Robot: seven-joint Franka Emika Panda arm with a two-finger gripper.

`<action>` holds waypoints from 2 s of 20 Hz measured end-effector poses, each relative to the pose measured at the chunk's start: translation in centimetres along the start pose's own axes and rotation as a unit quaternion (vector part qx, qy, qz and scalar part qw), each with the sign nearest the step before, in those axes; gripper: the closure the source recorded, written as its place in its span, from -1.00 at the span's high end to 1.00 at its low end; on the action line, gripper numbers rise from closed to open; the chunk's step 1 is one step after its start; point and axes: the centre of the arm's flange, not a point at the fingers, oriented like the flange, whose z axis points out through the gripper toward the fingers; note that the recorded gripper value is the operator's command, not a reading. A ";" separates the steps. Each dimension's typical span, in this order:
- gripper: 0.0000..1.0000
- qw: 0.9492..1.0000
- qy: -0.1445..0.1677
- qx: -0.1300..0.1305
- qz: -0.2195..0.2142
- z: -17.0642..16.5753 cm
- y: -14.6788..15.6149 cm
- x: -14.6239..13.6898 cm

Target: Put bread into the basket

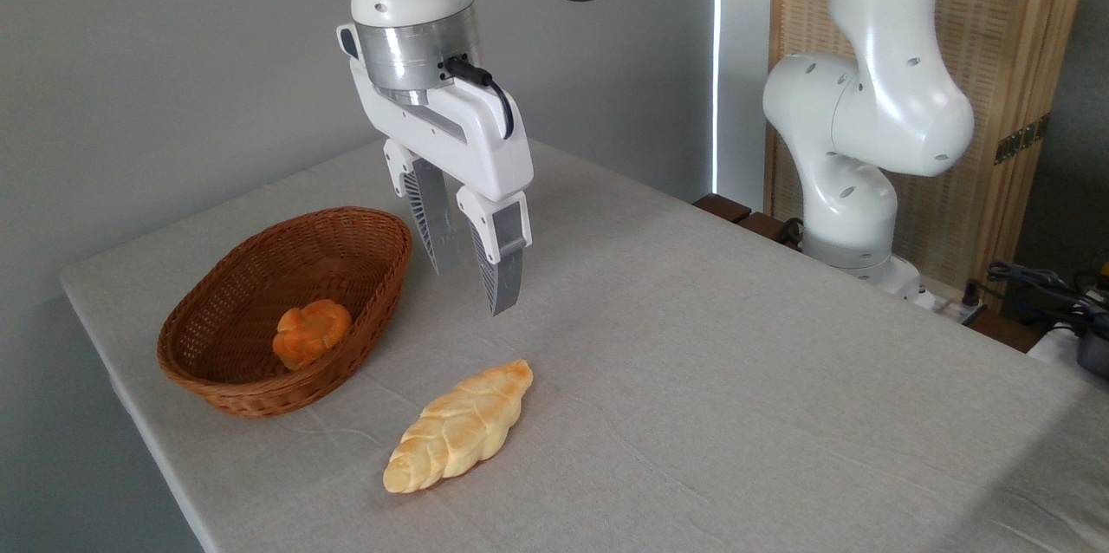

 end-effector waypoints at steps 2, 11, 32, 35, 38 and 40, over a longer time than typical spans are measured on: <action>1.00 1.000 0.000 0.000 0.003 0.0 0.2 0.2; 1.00 1.000 0.005 0.005 0.018 -0.6 1.1 1.5; 1.00 1.000 0.010 0.009 0.014 -1.3 0.6 1.5; 1.00 1.000 0.011 0.010 0.013 -1.3 0.5 1.4; 1.00 1.000 0.011 0.010 0.013 -1.3 0.5 1.4; 1.00 1.000 0.011 0.010 0.013 -1.3 0.4 1.4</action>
